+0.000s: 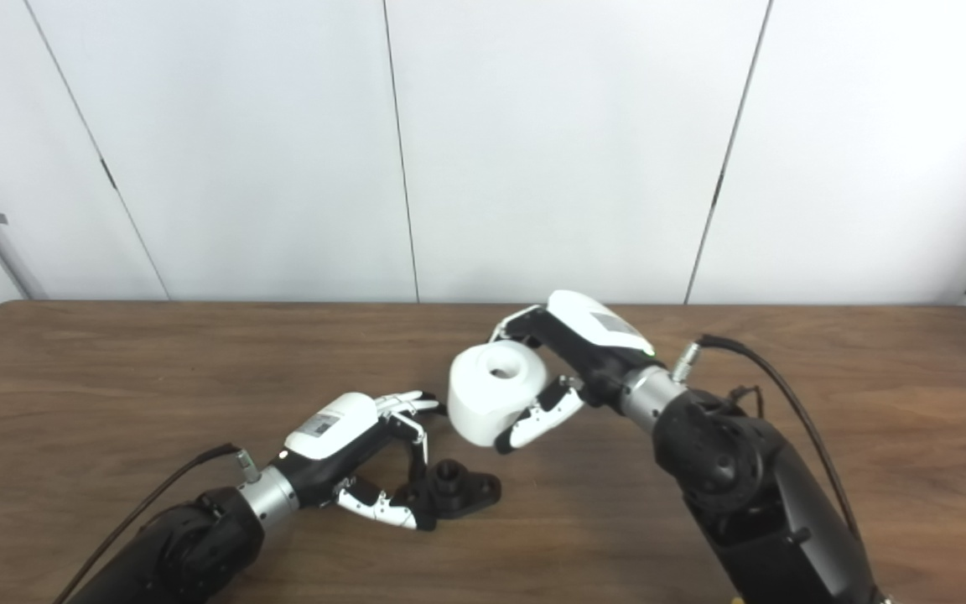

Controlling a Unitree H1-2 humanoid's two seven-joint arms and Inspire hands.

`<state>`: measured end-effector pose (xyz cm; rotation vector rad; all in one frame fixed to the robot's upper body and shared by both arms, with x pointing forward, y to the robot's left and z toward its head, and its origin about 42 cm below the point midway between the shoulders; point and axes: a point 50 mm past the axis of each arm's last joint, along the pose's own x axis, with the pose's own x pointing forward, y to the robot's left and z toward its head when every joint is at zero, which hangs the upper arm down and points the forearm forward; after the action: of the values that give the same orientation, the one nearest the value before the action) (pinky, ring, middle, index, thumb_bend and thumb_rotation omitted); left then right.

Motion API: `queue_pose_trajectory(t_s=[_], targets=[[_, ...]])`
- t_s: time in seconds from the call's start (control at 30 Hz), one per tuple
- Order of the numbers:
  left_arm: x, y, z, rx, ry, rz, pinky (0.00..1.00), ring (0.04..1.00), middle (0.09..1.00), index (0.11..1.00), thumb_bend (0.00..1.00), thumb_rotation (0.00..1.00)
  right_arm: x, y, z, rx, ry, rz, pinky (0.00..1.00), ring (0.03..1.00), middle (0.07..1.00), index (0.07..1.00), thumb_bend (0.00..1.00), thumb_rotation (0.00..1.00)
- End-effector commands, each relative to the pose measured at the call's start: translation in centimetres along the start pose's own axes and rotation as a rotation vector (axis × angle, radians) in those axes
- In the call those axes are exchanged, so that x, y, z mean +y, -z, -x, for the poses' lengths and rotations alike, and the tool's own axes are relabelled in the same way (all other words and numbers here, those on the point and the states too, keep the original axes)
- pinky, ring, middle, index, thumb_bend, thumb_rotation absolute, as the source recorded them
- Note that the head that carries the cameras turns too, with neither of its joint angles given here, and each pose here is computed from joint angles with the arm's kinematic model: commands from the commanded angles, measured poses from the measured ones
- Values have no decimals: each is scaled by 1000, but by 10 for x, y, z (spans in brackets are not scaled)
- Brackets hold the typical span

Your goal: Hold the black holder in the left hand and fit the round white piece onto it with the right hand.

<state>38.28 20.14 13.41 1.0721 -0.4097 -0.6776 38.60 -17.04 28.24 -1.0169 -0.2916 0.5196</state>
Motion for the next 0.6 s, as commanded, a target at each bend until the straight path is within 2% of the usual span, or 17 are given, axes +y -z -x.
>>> queue_pose_trajectory(t_s=[0.0,0.13,0.33,0.57], targets=[[-27,-5,0,18,139,-27,914,943,887,484,524,56,-18,-16,-8,-70,43,53,778,783,744,478,526,140],[-26,-9,-2,18,145,-24,918,949,895,484,524,57,-9,-19,-12,-74,9,55,801,800,745,478,526,143],[-26,-11,-4,14,141,-30,916,947,890,485,524,57,2,-19,-16,-77,-29,63,778,799,740,478,526,142],[-24,-12,-3,15,147,-35,924,956,895,485,524,58,9,-17,-17,-65,-72,76,798,807,751,478,526,142]])
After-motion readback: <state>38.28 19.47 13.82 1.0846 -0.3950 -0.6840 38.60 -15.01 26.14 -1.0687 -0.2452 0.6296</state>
